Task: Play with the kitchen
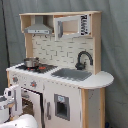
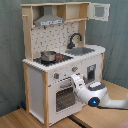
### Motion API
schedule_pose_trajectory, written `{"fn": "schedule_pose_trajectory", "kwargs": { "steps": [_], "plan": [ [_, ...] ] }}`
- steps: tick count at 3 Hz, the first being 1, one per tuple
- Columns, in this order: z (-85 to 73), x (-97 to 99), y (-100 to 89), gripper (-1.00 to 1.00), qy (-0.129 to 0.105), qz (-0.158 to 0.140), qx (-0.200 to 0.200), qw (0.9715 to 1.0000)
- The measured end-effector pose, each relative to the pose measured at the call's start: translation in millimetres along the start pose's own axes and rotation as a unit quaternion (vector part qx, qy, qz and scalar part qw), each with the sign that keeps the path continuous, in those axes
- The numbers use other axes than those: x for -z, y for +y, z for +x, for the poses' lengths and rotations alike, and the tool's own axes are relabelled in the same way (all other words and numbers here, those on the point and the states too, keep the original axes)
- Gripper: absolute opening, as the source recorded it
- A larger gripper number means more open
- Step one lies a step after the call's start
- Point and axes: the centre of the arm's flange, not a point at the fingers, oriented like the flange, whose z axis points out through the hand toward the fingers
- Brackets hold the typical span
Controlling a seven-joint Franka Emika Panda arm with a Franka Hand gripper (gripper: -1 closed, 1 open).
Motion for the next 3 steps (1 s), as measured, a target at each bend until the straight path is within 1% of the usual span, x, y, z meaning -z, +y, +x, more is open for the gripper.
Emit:
{"fn": "schedule_pose_trajectory", "kwargs": {
  "steps": [1,2,3],
  "plan": [
    [-18.3,-29.2,34.0,1.0,-0.029,-0.029,0.01,0.9991],
    [-21.4,0.4,41.8,1.0,-0.01,-0.023,0.027,0.9993],
    [-21.1,21.7,49.7,1.0,0.009,-0.022,0.065,0.9976]
  ]
}}
